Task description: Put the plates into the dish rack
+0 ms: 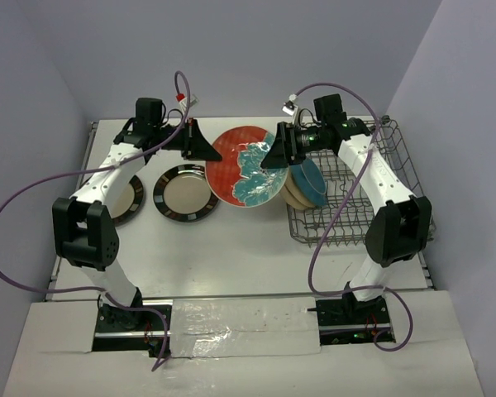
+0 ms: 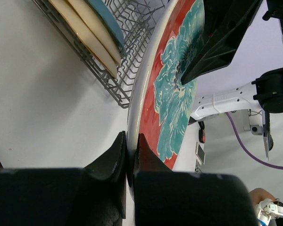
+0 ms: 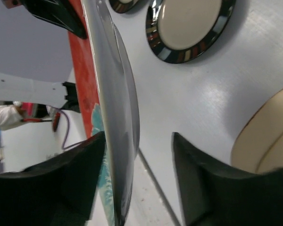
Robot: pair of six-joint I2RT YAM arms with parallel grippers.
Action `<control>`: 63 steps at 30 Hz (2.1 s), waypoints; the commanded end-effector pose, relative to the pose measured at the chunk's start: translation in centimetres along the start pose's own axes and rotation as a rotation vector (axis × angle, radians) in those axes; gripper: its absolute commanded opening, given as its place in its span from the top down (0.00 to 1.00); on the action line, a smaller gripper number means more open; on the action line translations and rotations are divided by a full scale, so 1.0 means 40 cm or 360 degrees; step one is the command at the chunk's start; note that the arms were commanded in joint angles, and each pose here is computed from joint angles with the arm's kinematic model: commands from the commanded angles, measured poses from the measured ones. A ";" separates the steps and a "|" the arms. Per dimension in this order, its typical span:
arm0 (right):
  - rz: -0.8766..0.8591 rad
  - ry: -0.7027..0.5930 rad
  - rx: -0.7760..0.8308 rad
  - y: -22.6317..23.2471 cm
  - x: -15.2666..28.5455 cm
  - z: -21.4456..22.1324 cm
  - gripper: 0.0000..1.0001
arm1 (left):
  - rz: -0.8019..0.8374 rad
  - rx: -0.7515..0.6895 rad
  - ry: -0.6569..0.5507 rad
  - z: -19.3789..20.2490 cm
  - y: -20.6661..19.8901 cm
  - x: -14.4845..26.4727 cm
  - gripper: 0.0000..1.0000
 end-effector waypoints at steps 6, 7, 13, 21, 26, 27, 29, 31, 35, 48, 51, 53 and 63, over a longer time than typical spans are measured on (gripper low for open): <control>-0.0203 0.0047 0.0025 0.038 0.015 -0.007 0.92 | 0.0205 -0.0195 -0.0069 -0.038 -0.097 0.030 1.00; -0.0195 0.0035 0.0026 0.038 0.020 -0.008 1.00 | 0.0197 -0.0198 -0.0070 -0.039 -0.096 0.030 1.00; -0.0102 -0.0139 0.0056 0.049 0.102 -0.011 1.00 | -0.0032 -0.0224 -0.0091 -0.049 -0.076 0.039 0.44; 0.0205 -0.0669 0.0286 0.170 0.308 0.003 1.00 | -0.0671 -0.0169 -0.0210 -0.113 -0.046 0.098 0.01; 0.0807 -0.1118 0.0356 0.199 0.414 0.055 1.00 | -0.1123 -0.0225 -0.0459 -0.143 -0.073 0.173 0.01; 0.1021 -0.1239 0.0316 0.183 0.437 0.057 1.00 | -0.1331 -0.0200 -0.0514 -0.136 -0.054 0.189 0.01; 0.1238 -0.1350 0.0291 0.169 0.463 0.079 1.00 | -0.1461 -0.0267 -0.0557 -0.139 -0.062 0.212 0.01; 0.1507 -0.1460 0.0227 0.142 0.489 0.086 1.00 | -0.1604 -0.0271 -0.0573 -0.140 -0.061 0.231 0.01; 0.1751 -0.1418 0.0161 0.083 0.483 0.078 1.00 | -0.1672 -0.0295 -0.0528 -0.123 -0.055 0.242 0.01; 0.2154 -0.1105 0.0309 -0.070 0.309 0.010 1.00 | -0.1765 -0.0287 -0.0457 -0.078 -0.022 0.245 0.01; 0.2222 -0.1095 0.0332 -0.084 0.291 0.001 1.00 | -0.1777 -0.0286 -0.0446 -0.077 -0.017 0.245 0.01; 0.2263 -0.1057 0.0361 -0.096 0.269 -0.002 1.00 | -0.1780 -0.0288 -0.0442 -0.075 -0.013 0.245 0.01; 0.2344 -0.0951 0.0375 -0.142 0.212 -0.020 1.00 | -0.1805 -0.0282 -0.0417 -0.071 0.007 0.243 0.01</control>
Point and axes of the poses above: each gripper's point midway between its finger pads, its own x axis back along the fingers, its own y axis along the line the jaws close on, z = x × y, the point moved 10 cm from there along x, back along the fingers, and after that the axes turned 12 degrees about -x, right-handed, at the moved point
